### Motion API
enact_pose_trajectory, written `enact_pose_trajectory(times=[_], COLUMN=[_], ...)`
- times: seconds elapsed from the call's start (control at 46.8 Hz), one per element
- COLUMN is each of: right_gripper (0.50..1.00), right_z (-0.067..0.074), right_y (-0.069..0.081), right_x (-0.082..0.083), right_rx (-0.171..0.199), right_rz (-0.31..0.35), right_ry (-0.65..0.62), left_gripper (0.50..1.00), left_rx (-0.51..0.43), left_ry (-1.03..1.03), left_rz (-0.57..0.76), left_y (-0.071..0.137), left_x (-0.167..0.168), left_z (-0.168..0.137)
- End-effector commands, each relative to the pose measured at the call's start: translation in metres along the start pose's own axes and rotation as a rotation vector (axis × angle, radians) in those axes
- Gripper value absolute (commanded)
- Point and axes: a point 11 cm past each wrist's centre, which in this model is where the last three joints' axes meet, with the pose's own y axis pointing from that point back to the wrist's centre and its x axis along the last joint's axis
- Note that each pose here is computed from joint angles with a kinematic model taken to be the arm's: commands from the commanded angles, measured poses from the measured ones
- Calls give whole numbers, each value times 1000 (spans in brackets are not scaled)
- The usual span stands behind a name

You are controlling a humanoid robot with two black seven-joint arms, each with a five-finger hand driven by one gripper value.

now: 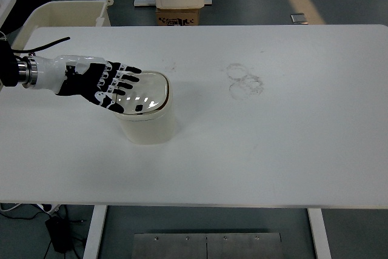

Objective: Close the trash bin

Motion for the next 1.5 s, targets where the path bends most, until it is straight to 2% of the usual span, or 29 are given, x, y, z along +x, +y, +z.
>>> enact_pose_trajectory(times=[0.0,0.449,1.004,1.474], right_gripper=[991,991,991,991], right_z=[0,0,0,0], right_y=[0,0,0,0], right_x=[0,0,0,0], right_rx=[1,1,1,1], right_rz=[-1,0,-1,-1], right_ry=[0,-1,0,0], left_gripper=[1000,1000,1000,1000], left_rx=[-4,-36,-52,-53], left_ry=[-2,-39,-62,-60], left_rz=[-1,2,-65,-67], left_y=[0,1,-25,-25], left_x=[0,1,-18,-18], left_z=[2,23,36,36])
